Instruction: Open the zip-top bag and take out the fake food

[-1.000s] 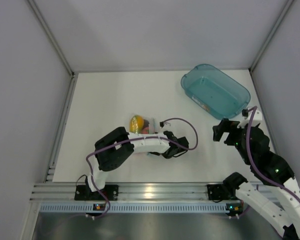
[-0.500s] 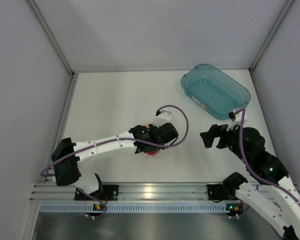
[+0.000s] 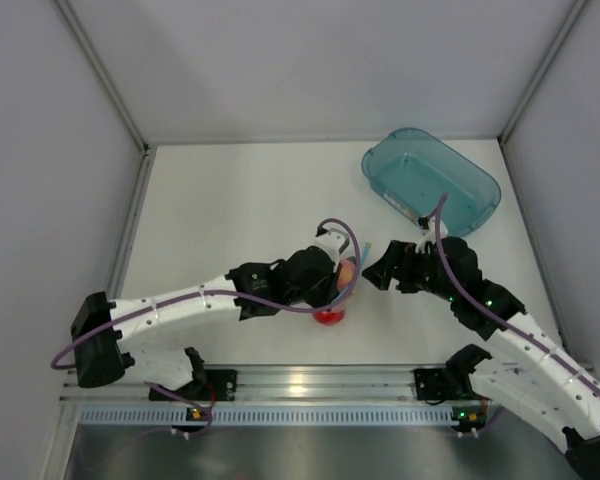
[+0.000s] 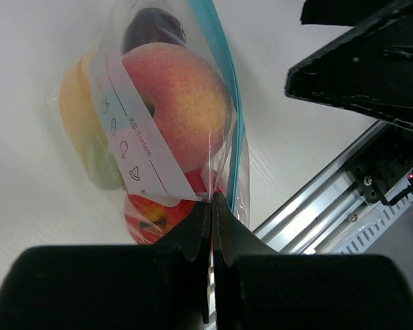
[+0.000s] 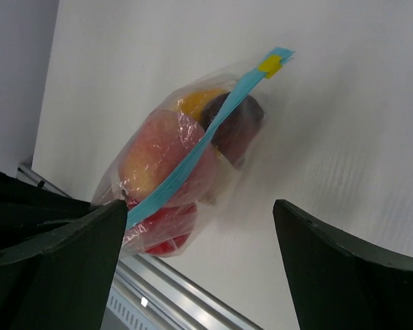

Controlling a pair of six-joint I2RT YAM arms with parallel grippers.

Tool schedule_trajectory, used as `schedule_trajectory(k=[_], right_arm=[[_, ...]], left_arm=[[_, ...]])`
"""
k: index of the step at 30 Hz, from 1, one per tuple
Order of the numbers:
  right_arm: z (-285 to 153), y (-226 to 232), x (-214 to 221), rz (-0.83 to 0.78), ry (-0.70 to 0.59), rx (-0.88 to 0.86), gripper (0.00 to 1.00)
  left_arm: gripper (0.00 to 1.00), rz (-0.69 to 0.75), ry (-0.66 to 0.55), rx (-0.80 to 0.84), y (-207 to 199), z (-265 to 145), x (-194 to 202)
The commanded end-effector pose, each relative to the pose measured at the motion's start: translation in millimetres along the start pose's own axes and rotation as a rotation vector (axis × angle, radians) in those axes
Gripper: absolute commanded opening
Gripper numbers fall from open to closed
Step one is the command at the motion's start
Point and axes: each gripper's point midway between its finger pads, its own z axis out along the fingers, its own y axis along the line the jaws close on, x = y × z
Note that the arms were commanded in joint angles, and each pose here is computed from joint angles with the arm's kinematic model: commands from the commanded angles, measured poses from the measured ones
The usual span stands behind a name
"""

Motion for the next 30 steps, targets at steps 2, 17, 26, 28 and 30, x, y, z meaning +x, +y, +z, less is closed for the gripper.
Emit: schedule_trajectory(k=[2,17,26,28,30], right_arm=[[12.6,15.0,-19.6,0.196,-0.122,-0.051,0.87],[67.3,-16.4,-6.0,0.331,-0.146,0.126,0.37],[66.2,-30.6,-6.6,0.278,-0.193,0.258,0.00],[61.7,-31.9,-20.3,0.244,-0.237,0.312,0.00],[56.9,-28.1,-28.9,0.214,-0.265,0.350,0.00]], left_arm=[[0.00,-0.026,-0.103,0.114,-19.0,4.9,-16.2],[0.00,-0.021,-0.184,0.329,-48.8,19.3,-10.1],[0.03,0.026,-0.194,0.173,-15.4,28.8,-1.5],[0.26,0.060,-0.147,0.117,-6.7,30.0,3.5],[0.71,0.079,-0.144,0.067,1.0,30.2,0.6]])
